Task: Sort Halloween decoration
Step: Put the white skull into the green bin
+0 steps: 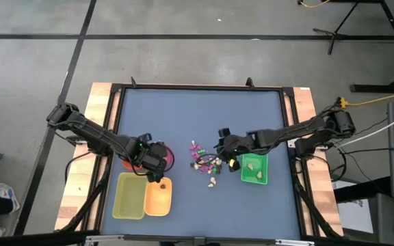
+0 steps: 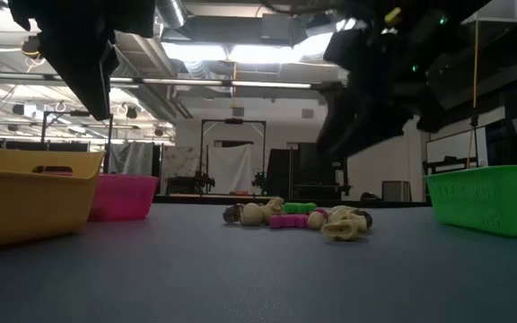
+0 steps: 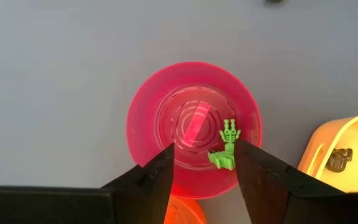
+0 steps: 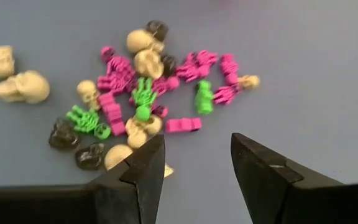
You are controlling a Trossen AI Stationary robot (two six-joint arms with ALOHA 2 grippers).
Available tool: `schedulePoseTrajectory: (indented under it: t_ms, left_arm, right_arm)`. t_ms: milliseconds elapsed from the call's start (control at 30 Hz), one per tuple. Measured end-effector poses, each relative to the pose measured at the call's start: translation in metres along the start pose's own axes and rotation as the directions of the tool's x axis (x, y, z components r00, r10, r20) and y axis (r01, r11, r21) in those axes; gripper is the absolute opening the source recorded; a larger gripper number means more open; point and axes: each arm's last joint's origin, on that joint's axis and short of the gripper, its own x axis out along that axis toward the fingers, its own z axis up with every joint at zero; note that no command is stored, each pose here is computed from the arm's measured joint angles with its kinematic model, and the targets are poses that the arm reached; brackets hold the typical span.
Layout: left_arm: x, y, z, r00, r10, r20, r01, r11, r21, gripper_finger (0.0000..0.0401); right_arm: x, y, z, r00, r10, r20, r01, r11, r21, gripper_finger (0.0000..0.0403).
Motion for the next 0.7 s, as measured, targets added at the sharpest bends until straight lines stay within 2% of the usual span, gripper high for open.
schedulePoseTrajectory:
  t_ms: [267, 467, 700]
  left_arm:
    - [0.000, 0.000, 0.000, 1.000, 0.000, 0.000, 0.000, 1.000, 0.000, 0.0150]
    - [0.000, 0.000, 0.000, 1.000, 0.002, 0.002, -0.002, 1.000, 0.000, 0.0150]
    - [0.000, 0.000, 0.000, 1.000, 0.003, 0.003, -0.003, 1.000, 0.000, 0.0150]
  right_arm:
    - [0.021, -0.010, -0.016, 0.988, 0.152, -0.016, -0.151, 0.987, 0.053, 0.0184]
    - [0.032, -0.013, -0.024, 0.982, 0.187, -0.041, -0.183, 0.980, 0.074, 0.0184]
    - [0.045, -0.006, -0.029, 0.966, 0.253, -0.060, -0.252, 0.967, 0.037, 0.0184]
